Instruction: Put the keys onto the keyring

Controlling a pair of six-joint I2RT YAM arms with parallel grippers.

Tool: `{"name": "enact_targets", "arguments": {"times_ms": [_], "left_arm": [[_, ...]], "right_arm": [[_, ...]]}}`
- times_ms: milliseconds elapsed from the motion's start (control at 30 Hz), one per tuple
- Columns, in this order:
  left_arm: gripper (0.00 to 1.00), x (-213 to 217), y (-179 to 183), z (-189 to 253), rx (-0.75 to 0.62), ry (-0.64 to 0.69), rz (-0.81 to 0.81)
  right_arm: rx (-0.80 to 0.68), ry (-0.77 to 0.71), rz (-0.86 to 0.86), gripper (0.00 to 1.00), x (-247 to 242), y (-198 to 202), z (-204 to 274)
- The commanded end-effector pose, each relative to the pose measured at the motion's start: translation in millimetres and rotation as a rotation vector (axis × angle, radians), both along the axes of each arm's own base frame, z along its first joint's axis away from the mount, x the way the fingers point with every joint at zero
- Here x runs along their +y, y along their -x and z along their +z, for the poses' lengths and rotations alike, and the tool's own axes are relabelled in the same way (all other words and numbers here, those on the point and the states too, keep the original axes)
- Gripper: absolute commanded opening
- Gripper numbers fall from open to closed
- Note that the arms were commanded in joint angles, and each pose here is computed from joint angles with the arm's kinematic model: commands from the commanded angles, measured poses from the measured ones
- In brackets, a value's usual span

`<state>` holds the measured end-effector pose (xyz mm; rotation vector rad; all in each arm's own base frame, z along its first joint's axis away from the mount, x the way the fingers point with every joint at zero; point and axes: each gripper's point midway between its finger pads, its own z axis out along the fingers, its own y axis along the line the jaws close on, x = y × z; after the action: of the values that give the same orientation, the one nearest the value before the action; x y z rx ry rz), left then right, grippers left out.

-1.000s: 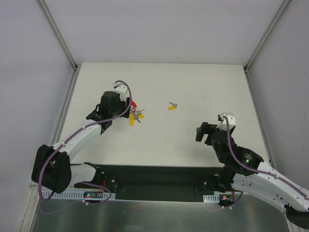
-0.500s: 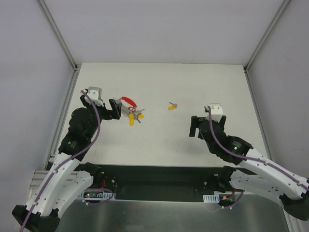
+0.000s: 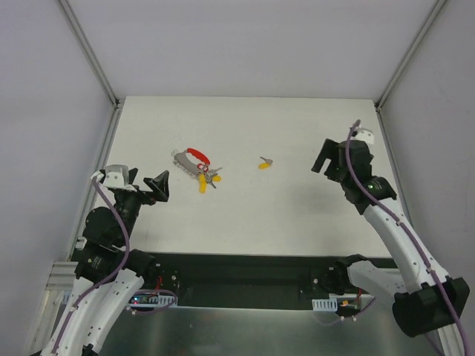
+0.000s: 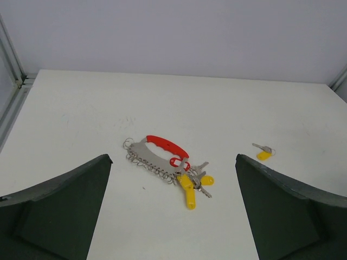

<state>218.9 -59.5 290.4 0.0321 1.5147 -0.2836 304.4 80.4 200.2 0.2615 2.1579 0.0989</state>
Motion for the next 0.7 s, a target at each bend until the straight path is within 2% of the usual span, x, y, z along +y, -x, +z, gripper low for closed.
{"name": "enact_targets", "arguments": {"times_ms": [0,100,300,500,667], "left_arm": [[0.99,19,5,5,-0.036,0.033,0.091],[0.99,26,6,6,-0.044,0.050,0.129],[0.99,36,10,10,-0.060,0.102,0.181],[0.99,45,19,18,-0.105,0.133,0.212],[0.99,47,24,21,-0.127,0.150,0.209]], "right_arm": [[-0.084,-0.138,-0.145,0.96,-47,21,24],[-0.155,-0.118,-0.278,0.96,-88,49,38],[-0.342,0.005,-0.445,0.96,-136,114,79],[-0.484,0.106,-0.491,0.96,-157,158,95],[-0.554,0.147,-0.470,0.97,-159,170,89]]}}
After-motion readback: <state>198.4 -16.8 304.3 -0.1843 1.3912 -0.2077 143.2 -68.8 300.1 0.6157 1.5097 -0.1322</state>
